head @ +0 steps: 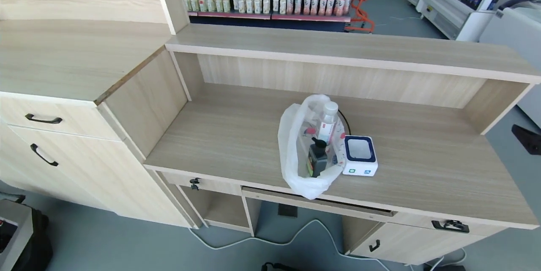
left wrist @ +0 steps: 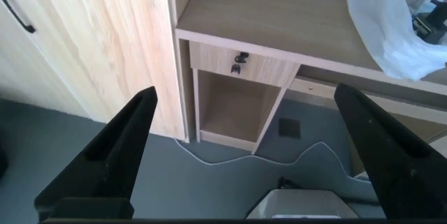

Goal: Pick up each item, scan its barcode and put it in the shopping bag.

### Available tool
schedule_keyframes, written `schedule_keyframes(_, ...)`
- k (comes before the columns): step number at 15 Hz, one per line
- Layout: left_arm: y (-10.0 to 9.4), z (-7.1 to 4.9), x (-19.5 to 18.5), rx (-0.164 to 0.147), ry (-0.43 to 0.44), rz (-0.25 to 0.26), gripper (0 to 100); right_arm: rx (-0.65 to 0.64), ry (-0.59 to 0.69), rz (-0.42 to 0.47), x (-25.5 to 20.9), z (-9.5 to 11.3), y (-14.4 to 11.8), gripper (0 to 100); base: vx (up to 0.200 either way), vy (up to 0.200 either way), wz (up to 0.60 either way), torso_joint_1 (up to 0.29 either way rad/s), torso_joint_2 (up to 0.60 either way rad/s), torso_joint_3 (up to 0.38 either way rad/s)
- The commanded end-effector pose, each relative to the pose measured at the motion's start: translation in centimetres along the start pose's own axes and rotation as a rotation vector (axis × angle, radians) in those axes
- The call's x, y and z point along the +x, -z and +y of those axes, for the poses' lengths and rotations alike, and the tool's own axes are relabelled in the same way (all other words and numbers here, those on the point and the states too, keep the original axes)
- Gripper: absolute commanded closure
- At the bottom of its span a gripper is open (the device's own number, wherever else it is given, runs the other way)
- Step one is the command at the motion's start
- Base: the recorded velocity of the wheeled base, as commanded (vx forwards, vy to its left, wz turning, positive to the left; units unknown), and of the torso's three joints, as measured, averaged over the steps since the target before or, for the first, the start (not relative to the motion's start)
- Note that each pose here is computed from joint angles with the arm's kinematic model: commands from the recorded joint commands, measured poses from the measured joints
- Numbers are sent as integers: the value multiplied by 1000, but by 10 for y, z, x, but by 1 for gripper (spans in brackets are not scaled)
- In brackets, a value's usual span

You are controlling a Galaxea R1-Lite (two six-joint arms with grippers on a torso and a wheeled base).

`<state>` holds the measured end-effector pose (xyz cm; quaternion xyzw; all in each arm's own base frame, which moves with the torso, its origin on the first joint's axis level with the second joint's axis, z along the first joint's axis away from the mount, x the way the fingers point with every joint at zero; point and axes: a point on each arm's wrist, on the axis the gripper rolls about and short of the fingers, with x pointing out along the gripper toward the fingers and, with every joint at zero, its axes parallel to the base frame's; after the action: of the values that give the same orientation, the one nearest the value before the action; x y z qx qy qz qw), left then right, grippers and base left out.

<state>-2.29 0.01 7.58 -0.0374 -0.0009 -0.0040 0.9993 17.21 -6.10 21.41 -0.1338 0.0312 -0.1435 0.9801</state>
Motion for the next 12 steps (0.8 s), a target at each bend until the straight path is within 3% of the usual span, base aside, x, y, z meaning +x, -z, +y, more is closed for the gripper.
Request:
schedule_keyframes(1, 0, 0, 0, 0, 0, -1, 0, 15, 37, 1, -28, 1, 5, 0, 0, 0, -600, 2, -2, 2)
schedule_keyframes(3, 0, 0, 0, 0, 0, -1, 0, 22, 18, 35, -60, 11, 27, 0, 0, 0, -600, 7, 5, 5)
schedule_keyframes(8, 0, 0, 0, 0, 0, -1, 0, 172, -90, -42, -136, 34, 76, 0, 0, 0, 0, 0, 0, 0)
schedule_keyframes(12, 0, 0, 0, 0, 0, 1, 0, 221, -239, -2, -173, 41, 106, 0, 0, 0, 0, 0, 0, 0)
